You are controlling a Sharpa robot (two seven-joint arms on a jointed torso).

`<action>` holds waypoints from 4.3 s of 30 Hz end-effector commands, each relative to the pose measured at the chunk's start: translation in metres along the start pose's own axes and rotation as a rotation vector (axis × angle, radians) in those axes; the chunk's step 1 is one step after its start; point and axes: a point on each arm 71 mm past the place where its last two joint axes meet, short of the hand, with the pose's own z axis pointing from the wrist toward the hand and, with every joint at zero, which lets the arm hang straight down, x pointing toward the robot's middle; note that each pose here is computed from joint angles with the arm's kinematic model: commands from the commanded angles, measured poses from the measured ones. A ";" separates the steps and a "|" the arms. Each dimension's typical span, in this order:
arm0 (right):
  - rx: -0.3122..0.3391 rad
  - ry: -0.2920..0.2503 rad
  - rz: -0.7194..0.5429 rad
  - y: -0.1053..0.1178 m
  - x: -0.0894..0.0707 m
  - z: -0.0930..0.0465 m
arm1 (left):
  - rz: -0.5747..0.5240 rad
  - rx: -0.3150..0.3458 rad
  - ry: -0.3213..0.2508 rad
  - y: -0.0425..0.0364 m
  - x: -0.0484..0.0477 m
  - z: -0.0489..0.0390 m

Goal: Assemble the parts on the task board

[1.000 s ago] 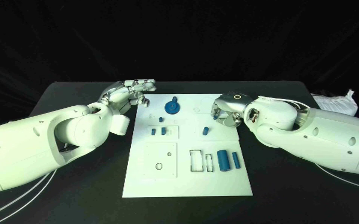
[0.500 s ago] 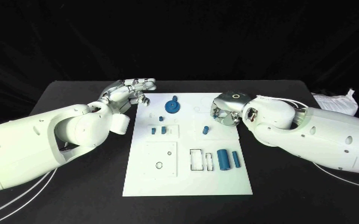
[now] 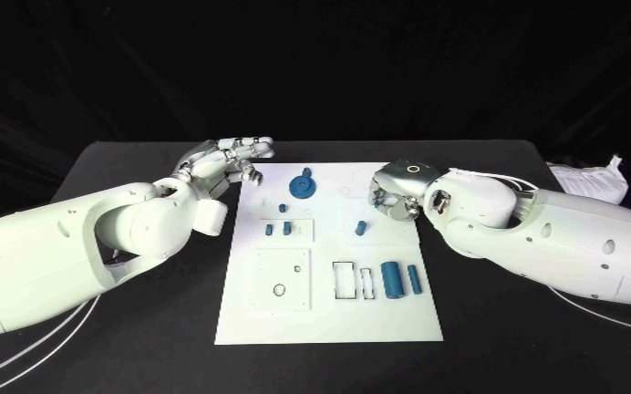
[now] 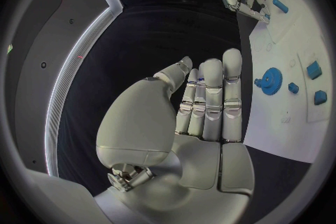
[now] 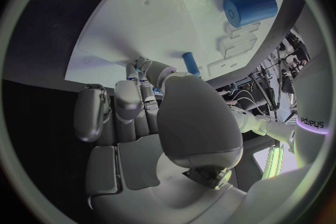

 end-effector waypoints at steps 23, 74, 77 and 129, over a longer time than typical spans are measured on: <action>-0.024 -0.130 0.065 0.014 -0.022 -0.021 | -0.004 0.003 0.012 0.0000 0.0006 0.0004; -0.356 -0.004 0.185 0.150 0.011 0.000 | -0.005 -0.003 0.038 0.0023 0.0102 0.0019; -0.359 0.002 0.185 0.151 0.013 0.000 | -0.005 -0.003 0.039 0.0023 0.0104 0.0019; -0.326 0.066 0.147 0.152 0.025 0.009 | -0.006 -0.007 0.039 0.0024 0.0098 0.0015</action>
